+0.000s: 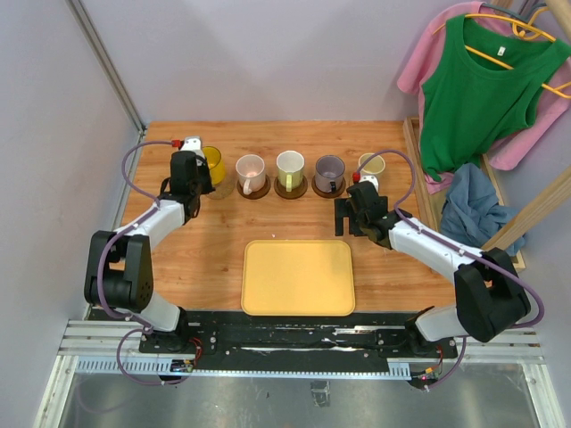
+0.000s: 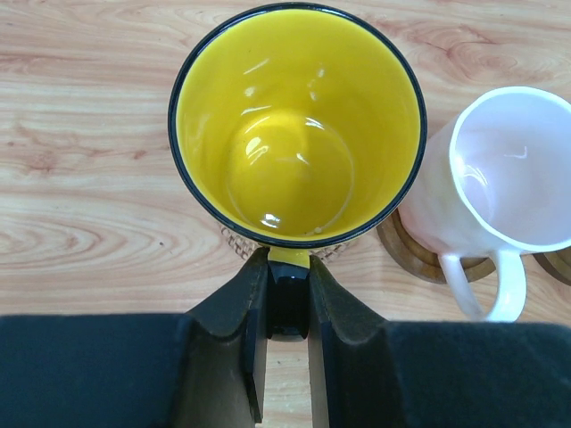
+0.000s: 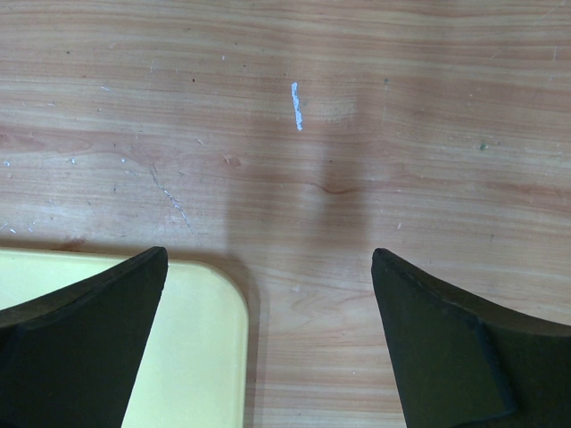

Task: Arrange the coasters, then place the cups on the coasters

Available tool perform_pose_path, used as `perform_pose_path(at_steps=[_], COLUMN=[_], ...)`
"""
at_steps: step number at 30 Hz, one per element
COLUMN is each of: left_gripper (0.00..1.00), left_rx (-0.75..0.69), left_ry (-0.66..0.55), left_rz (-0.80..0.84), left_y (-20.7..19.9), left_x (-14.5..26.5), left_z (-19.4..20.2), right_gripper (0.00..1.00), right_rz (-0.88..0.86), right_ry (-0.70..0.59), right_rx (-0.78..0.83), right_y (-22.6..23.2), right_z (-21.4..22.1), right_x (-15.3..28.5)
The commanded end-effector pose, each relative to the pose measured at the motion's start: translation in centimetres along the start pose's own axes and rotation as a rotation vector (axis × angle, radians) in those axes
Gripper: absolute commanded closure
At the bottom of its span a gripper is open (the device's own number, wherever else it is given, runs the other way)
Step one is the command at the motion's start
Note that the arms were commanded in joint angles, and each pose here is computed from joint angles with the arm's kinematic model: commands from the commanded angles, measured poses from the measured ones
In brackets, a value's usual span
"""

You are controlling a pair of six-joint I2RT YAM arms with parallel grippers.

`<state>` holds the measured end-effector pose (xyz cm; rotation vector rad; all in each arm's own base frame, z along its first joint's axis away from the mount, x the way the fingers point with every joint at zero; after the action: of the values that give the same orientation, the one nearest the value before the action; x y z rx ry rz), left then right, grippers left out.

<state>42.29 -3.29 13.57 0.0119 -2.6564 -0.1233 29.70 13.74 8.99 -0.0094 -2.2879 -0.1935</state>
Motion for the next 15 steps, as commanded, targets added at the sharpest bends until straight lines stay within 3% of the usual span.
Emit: perform_pose_path(at_steps=[1,15], left_gripper=[0.99,0.99], left_rx=[0.004,0.000], left_ry=[-0.160,-0.099], left_rz=[0.013,0.045], left_y=[0.0,-0.8], left_x=[0.7,-1.2], left_z=[-3.8,-1.4], right_gripper=[0.02,0.02], right_rz=[0.004,0.012], right_ry=[-0.008,-0.006], right_rx=[-0.021,-0.017], right_y=[-0.2,-0.4], right_z=[-0.4,-0.2], right_x=[-0.2,-0.3])
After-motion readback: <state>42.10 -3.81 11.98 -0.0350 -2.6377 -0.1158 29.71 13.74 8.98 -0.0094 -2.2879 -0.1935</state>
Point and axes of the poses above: each gripper's point midway between its finger pads, its own x axis back along the fingers, its own y axis along the line the jaws close on, z = x × y, the point moved 2 cm from there along x, back along the fingers, and after that the axes turned 11 degrees about -x, right-handed, at the moved point
